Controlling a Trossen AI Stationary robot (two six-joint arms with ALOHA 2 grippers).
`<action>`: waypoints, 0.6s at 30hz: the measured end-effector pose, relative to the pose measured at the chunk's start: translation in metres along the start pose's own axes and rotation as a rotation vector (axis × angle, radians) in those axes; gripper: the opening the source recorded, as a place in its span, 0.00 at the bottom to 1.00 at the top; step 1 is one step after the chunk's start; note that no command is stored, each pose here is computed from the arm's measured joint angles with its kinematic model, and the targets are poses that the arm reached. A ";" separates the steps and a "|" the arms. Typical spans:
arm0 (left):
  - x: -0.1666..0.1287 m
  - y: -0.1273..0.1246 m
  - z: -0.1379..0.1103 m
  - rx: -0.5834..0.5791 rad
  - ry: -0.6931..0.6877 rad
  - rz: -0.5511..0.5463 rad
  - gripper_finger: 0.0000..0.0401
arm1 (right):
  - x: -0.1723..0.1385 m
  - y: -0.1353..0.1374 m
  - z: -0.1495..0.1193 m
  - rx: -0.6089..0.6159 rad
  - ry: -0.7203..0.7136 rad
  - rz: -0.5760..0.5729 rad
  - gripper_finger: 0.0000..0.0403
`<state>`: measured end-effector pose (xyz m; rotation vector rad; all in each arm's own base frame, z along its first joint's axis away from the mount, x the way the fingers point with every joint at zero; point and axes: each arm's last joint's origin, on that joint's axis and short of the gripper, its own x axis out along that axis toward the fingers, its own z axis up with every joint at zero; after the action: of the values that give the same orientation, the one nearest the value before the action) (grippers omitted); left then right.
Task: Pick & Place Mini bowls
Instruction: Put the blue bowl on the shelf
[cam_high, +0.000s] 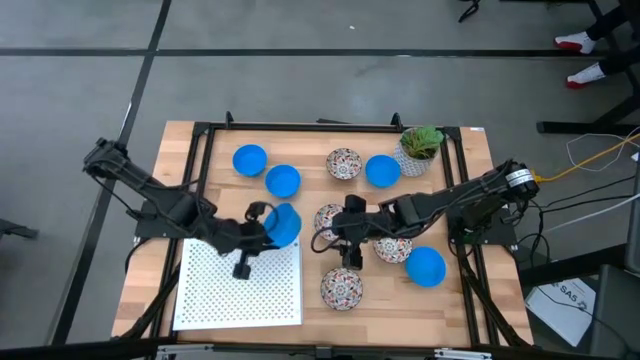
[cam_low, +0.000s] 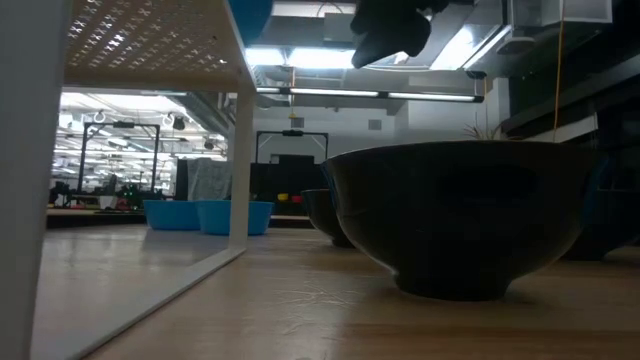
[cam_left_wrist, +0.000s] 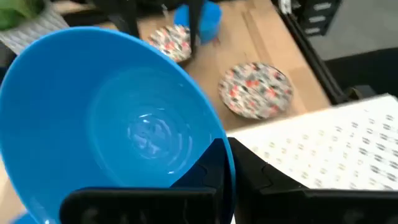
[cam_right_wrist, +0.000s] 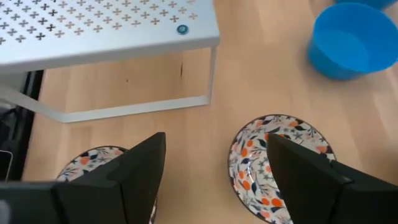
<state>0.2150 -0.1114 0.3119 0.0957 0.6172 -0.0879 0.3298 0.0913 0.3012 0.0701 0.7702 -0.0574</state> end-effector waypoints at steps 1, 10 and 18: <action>-0.002 -0.003 -0.001 -0.011 0.015 -0.010 0.01 | 0.000 0.001 0.000 0.004 0.000 0.002 0.69; -0.021 -0.019 -0.015 -0.179 0.212 -0.067 0.01 | -0.004 0.017 -0.005 -0.019 0.003 0.036 0.69; -0.033 -0.041 -0.023 -0.285 0.286 -0.192 0.01 | -0.006 0.026 -0.008 -0.033 0.003 0.056 0.69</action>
<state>0.1705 -0.1475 0.3102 -0.2318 0.9174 -0.1726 0.3219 0.1184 0.3005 0.0602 0.7717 0.0083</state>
